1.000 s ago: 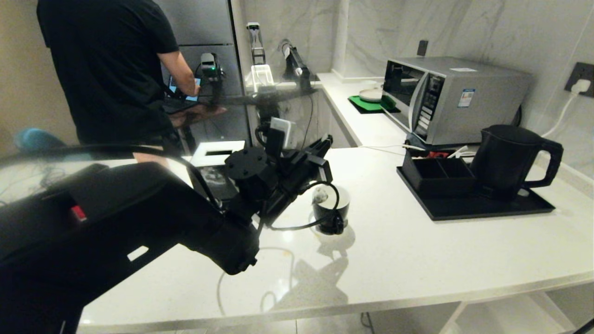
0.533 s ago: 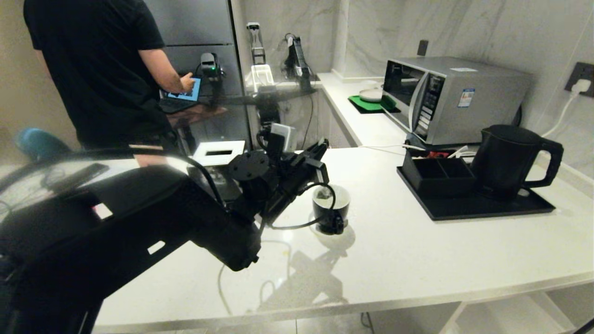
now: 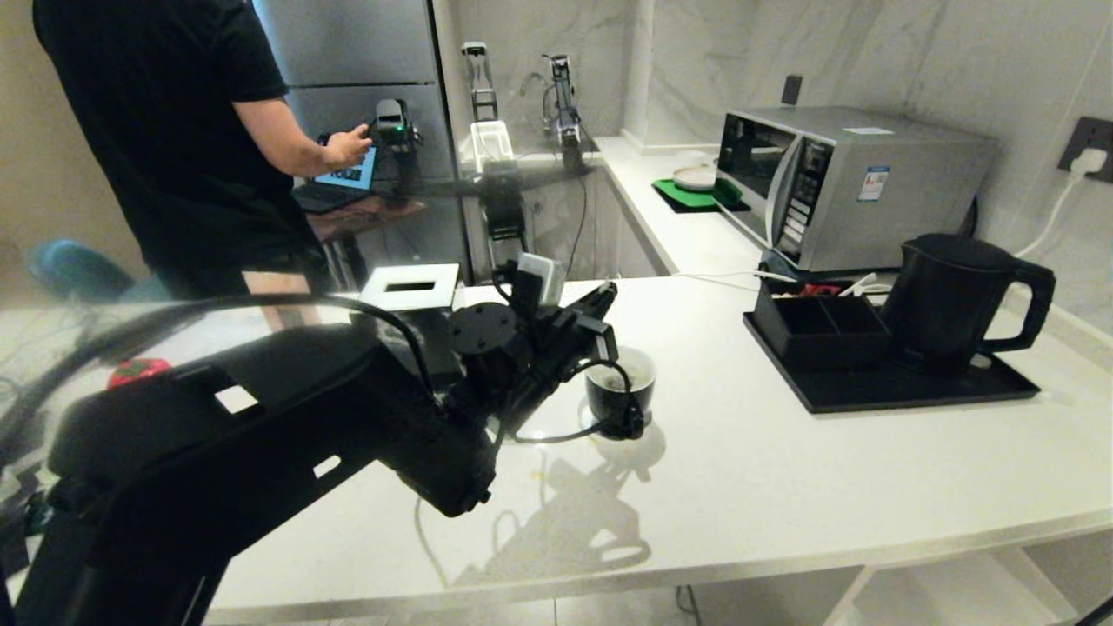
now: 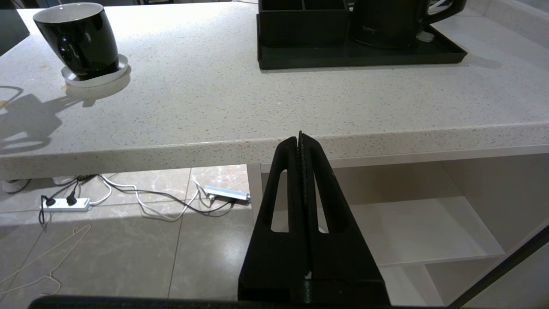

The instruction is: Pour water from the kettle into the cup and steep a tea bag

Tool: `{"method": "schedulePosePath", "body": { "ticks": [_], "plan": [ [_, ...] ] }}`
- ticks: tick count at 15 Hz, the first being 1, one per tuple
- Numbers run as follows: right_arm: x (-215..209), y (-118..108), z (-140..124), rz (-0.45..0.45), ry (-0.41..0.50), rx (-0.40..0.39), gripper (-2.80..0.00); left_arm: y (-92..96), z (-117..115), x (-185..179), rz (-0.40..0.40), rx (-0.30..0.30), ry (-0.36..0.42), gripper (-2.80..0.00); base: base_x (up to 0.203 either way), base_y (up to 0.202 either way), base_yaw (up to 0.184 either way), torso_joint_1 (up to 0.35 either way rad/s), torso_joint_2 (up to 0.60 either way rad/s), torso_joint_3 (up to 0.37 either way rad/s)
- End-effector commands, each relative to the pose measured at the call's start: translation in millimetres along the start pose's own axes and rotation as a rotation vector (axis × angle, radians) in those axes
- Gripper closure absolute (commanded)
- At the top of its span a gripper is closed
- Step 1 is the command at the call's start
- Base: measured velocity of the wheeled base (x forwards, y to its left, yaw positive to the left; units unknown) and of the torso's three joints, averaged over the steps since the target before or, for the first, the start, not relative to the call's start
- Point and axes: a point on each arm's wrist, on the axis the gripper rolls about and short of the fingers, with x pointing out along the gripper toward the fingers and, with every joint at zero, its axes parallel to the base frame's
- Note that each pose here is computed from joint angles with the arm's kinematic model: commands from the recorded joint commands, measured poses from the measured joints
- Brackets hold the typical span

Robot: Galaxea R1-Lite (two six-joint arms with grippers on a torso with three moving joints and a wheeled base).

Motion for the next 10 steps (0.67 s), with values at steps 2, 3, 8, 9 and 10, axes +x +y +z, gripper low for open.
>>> {"method": "schedulePosePath", "body": {
  "ticks": [2,3,8,9,10],
  "plan": [
    [0,0,0,0.001,-0.001,0.001,0.0,2.0,-18,-2,0.006,-0.001,0.034,0.0,0.0,0.0,0.0,0.0,0.0,0.0],
    [0,0,0,0.0,0.0,0.001,0.0,2.0,-22,-3,0.006,-0.002,0.043,0.0,0.0,0.0,0.0,0.0,0.0,0.0],
    [0,0,0,0.001,0.001,0.001,0.0,1.1,-37,-4,0.006,-0.003,0.077,0.0,0.0,0.0,0.0,0.0,0.0,0.0],
    [0,0,0,-0.001,-0.001,0.001,0.0,0.9,-37,-4,0.006,-0.003,0.076,0.0,0.0,0.0,0.0,0.0,0.0,0.0],
    [0,0,0,0.0,-0.001,0.001,0.0,0.8,-37,-4,0.005,-0.003,0.075,0.0,0.0,0.0,0.0,0.0,0.0,0.0]
  ]
}}
